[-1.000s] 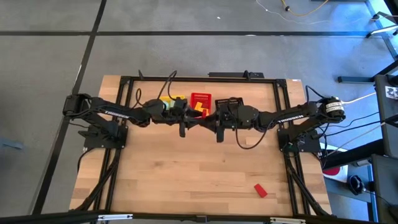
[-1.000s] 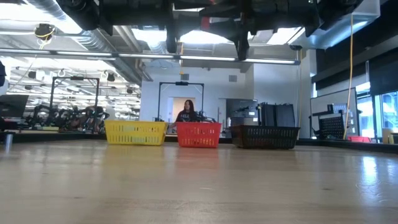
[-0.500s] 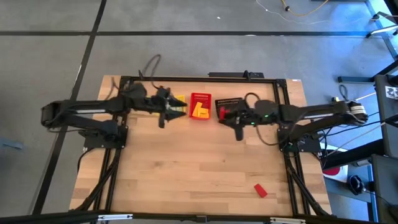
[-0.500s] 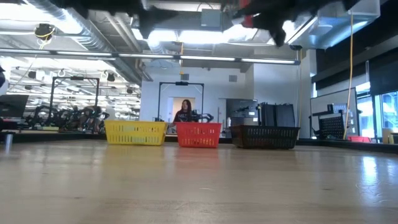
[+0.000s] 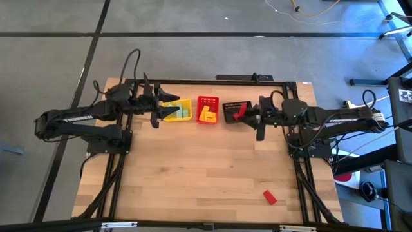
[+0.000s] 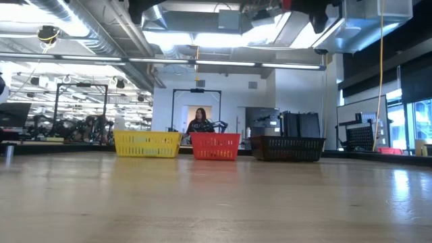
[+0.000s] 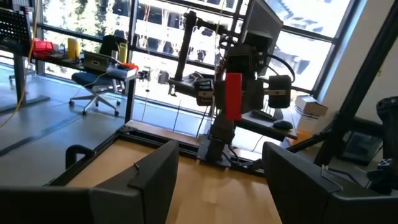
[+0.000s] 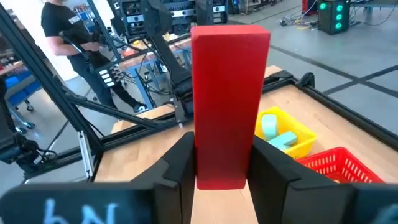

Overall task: Sort & place blocks by color
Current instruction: Put the left red block into the black basket, then put the red block into the black basket

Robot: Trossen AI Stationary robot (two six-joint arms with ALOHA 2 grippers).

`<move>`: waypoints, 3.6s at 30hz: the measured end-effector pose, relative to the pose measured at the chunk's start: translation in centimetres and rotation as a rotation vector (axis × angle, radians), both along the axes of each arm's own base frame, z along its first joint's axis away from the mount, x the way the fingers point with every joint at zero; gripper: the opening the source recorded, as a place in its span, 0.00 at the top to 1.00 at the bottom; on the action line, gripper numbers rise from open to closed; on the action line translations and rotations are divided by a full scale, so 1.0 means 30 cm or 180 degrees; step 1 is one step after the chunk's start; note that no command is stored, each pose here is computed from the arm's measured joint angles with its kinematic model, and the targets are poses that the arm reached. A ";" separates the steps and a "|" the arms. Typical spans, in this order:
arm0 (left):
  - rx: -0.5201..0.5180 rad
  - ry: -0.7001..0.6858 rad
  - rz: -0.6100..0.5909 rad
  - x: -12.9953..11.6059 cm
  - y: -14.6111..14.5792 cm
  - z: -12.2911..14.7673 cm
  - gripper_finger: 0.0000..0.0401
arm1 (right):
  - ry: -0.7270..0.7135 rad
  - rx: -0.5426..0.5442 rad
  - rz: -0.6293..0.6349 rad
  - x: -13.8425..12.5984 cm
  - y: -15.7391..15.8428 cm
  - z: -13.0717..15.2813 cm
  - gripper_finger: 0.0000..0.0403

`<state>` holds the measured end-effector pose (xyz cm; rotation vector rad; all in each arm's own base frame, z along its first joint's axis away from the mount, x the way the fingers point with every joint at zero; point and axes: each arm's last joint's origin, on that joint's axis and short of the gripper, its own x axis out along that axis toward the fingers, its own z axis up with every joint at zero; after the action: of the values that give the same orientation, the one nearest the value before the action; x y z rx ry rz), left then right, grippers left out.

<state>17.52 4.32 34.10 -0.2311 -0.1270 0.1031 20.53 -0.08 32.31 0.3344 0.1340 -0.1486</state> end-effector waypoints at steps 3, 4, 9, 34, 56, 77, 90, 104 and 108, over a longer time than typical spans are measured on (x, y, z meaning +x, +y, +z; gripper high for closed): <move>-0.0011 -0.0002 -0.0008 0.000 -0.001 0.000 0.45 | 0.0121 0.0112 -0.0093 0.022 -0.005 -0.012 0.73; -0.0011 -0.0003 -0.0002 0.001 -0.002 0.000 0.45 | 0.0225 0.0097 -0.0190 0.038 -0.013 -0.007 0.73; -0.0019 -0.0021 0.0075 0.001 -0.003 0.002 0.45 | 0.1158 0.0291 -0.1031 0.115 -0.125 0.029 0.73; -0.0025 -0.0024 0.0140 0.001 -0.001 0.002 0.45 | 0.4111 0.1253 -0.1317 0.284 -0.488 -0.531 0.73; -0.0018 -0.0002 0.0161 0.001 0.000 0.000 0.45 | 0.3796 0.0753 -0.1409 0.291 -0.416 -0.417 0.13; -0.0263 0.0276 0.0331 0.002 0.006 -0.032 0.45 | 0.2521 0.1067 0.0231 0.155 0.099 -0.037 0.16; -0.0265 0.0268 0.0495 0.001 0.011 -0.032 0.45 | 0.3905 0.2186 -0.0607 0.079 0.354 -0.163 0.16; -0.0042 0.0271 0.0912 -0.004 0.022 -0.028 0.45 | 0.5117 0.2576 -0.0937 0.084 0.589 -0.359 0.16; -0.0039 0.0272 0.0865 -0.003 0.021 -0.028 0.45 | 0.5300 0.2563 -0.1051 0.104 0.629 -0.436 0.16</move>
<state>17.44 4.94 33.27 -0.2203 -0.0721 0.3835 23.66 18.79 19.24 0.9686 1.8264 -0.6844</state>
